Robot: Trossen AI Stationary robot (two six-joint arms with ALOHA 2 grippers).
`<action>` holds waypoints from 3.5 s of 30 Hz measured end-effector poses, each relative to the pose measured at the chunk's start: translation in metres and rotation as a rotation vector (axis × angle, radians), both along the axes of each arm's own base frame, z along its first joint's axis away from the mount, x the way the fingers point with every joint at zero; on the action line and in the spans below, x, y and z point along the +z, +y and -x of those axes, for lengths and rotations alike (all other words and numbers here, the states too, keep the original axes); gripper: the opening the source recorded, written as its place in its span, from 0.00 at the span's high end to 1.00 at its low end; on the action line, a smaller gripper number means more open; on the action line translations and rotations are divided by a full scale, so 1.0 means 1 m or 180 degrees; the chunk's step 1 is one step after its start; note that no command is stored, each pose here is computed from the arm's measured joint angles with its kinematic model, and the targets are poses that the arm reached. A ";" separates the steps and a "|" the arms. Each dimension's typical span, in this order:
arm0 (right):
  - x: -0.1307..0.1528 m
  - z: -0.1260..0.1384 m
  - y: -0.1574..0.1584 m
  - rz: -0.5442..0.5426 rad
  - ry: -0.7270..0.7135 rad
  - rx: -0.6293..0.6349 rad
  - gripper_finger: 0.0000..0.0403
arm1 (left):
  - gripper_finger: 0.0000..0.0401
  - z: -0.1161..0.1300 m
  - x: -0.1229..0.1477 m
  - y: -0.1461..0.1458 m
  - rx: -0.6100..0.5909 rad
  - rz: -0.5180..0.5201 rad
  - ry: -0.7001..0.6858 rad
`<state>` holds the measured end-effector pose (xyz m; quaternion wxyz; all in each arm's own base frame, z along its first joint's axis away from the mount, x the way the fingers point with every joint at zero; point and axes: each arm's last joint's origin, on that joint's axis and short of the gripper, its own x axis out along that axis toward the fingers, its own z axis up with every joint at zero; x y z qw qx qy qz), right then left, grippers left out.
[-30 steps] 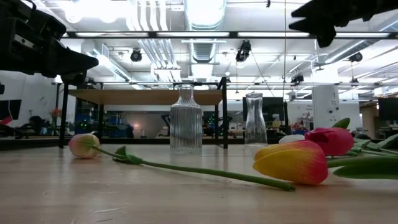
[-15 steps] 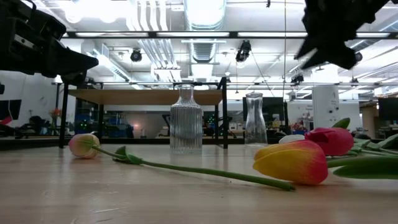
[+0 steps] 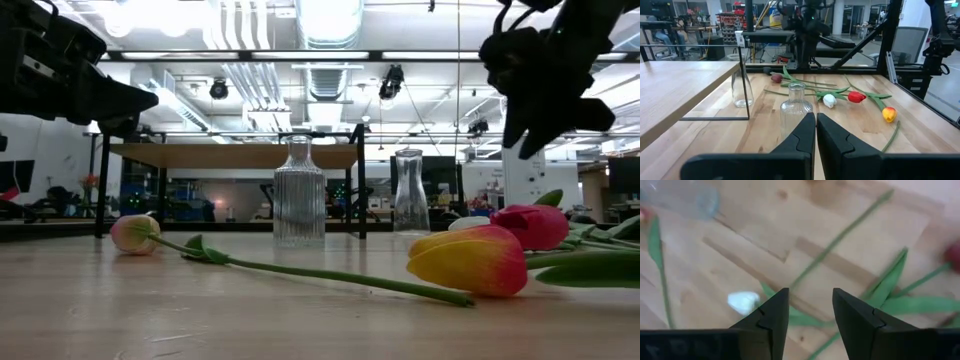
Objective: Pick and place flowers into a vace then onto a shelf
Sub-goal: Put the dark red tulip into the top transparent vase
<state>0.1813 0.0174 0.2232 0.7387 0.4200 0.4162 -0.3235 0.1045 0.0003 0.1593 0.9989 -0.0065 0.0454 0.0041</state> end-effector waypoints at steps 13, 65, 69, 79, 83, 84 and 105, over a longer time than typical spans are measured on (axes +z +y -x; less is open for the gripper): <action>-0.038 -0.005 0.024 -0.0216 0.0832 -0.0148 0.66 | 1.00 0.000 0.000 0.000 0.0000 0.0000 0.0000; -0.086 -0.025 0.033 -0.0269 0.1472 -0.0263 0.70 | 1.00 0.000 0.000 0.000 0.0000 0.0000 0.0001; -0.089 -0.026 0.033 -0.0260 0.1521 -0.0264 0.71 | 1.00 0.000 0.000 0.000 0.0000 -0.0001 0.0002; -0.091 -0.027 0.033 -0.0265 0.1574 -0.0085 0.81 | 1.00 0.000 0.000 0.000 0.0000 -0.0001 0.0002; -0.090 -0.026 0.034 -0.0284 0.1545 -0.0076 0.87 | 1.00 0.000 0.000 0.000 0.0000 -0.0001 0.0002; -0.090 -0.026 0.034 -0.0286 0.1542 -0.0074 0.89 | 1.00 0.000 0.000 0.000 0.0000 0.0000 0.0002; -0.065 -0.028 0.032 -0.0141 0.1317 0.0129 0.98 | 1.00 0.000 0.000 0.000 0.0000 -0.0001 0.0001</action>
